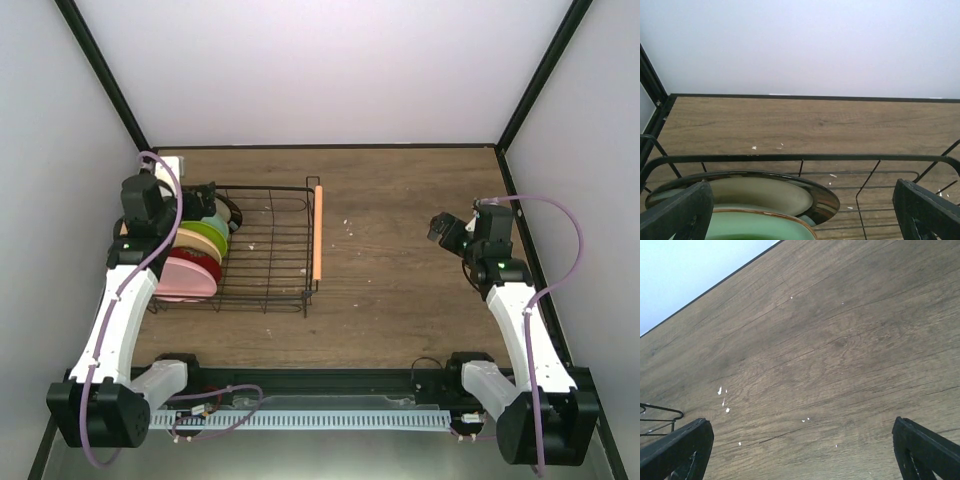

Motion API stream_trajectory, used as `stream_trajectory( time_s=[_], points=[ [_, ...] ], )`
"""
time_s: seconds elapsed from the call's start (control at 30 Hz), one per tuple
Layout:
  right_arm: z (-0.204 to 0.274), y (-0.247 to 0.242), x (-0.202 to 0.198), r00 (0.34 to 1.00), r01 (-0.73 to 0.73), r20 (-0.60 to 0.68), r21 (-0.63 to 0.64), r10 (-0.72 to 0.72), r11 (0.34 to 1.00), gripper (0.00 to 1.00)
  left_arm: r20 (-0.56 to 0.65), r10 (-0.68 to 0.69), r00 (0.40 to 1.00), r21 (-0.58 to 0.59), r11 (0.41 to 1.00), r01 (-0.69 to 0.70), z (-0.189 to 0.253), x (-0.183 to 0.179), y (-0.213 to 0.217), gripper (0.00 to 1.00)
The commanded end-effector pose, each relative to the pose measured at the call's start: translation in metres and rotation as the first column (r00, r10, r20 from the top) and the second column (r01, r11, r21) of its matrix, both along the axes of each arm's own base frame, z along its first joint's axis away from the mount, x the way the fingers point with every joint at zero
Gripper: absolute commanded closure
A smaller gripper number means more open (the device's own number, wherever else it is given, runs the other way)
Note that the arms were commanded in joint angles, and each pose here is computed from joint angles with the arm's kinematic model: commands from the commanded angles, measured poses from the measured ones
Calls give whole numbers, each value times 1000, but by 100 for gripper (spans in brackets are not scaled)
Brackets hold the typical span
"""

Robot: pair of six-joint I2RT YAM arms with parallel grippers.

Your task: Unload the plates from the dish rack

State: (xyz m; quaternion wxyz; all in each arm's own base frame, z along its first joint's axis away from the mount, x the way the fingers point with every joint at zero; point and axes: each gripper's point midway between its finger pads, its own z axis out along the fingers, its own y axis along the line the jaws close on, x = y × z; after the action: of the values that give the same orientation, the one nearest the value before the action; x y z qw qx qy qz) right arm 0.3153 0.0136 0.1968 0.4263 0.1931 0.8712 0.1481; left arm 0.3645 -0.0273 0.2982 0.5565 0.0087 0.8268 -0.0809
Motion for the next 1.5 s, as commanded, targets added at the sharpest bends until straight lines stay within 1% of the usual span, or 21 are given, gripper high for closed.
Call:
stream_trajectory(
  time_s=[0.0, 0.07, 0.13, 0.23, 0.3, 0.37, 0.43, 0.5, 0.57, 0.67, 0.73, 0.8, 0.97, 1.07, 1.17, 1.33, 1.4, 1.47],
  points=[
    [5, 0, 5, 1000, 6, 30, -22, -5, 1000, 0, 94, 54, 994, 0, 999, -54, 34, 2, 10, 0],
    [7, 5, 5, 999, -35, 39, -31, 37, 999, 0, 103, 78, 992, 13, 997, -80, 40, 3, 15, 0],
    [13, 17, 6, 991, -114, 72, -25, 116, 993, 0, 112, 120, 987, 29, 992, -124, 47, 6, 24, 0],
    [31, 43, 10, 960, -246, 148, 42, 237, 968, 0, 119, 171, 978, 56, 982, -179, 54, 10, 35, 0],
    [42, 55, 14, 942, -299, 184, 91, 280, 950, 0, 119, 202, 972, 66, 975, -210, 58, 11, 43, 0],
    [57, 67, 20, 913, -375, 214, 99, 349, 921, 0, 114, 228, 967, 58, 970, -236, 61, 12, 51, 0],
    [79, 80, 27, 877, -447, 236, 77, 420, 891, 0, 93, 269, 959, 21, 962, -272, 60, 13, 65, 0],
    [117, 95, 35, 829, -499, 280, -20, 484, 866, 0, 59, 310, 949, -13, 951, -310, 55, 14, 84, 0],
    [144, 116, 38, 775, -550, 306, -107, 553, 828, 0, 20, 346, 938, -39, 938, -345, 49, 16, 103, 0],
    [176, 157, 37, 680, -634, 340, -174, 650, 754, 0, -18, 389, 921, -62, 919, -389, 42, 14, 126, 0],
    [187, 192, 31, 609, -685, 350, -222, 712, 694, 2, -23, 409, 912, -69, 910, -410, 41, 11, 135, 0],
    [194, 238, 17, 510, -747, 356, -270, 783, 608, 6, -26, 431, 902, -74, 899, -432, 40, 7, 144, 0],
    [186, 341, -6, 292, -839, 327, -364, 899, 405, 16, -50, 457, 888, -110, 881, -459, 37, -2, 158, 0],
    [168, 397, -24, 174, -859, 282, -424, 943, 285, 23, -47, 462, 885, -124, 877, -465, 39, -7, 162, 0],
    [148, 438, -37, 91, -872, 257, -447, 962, 202, 29, -54, 461, 886, -136, 876, -463, 40, -15, 164, 0],
    [129, 489, -62, -20, -859, 255, -499, 967, 114, 37, -56, 435, 899, -141, 888, -438, 39, -26, 162, 0],
    [123, 504, -72, -53, -855, 253, -511, 966, 87, 43, -55, 389, 920, -153, 907, -393, 38, -28, 155, 0],
    [115, 519, -81, -86, -854, 249, -518, 965, 58, 44, -51, 327, 944, -162, 930, -331, 38, -30, 144, 0]
  ],
)
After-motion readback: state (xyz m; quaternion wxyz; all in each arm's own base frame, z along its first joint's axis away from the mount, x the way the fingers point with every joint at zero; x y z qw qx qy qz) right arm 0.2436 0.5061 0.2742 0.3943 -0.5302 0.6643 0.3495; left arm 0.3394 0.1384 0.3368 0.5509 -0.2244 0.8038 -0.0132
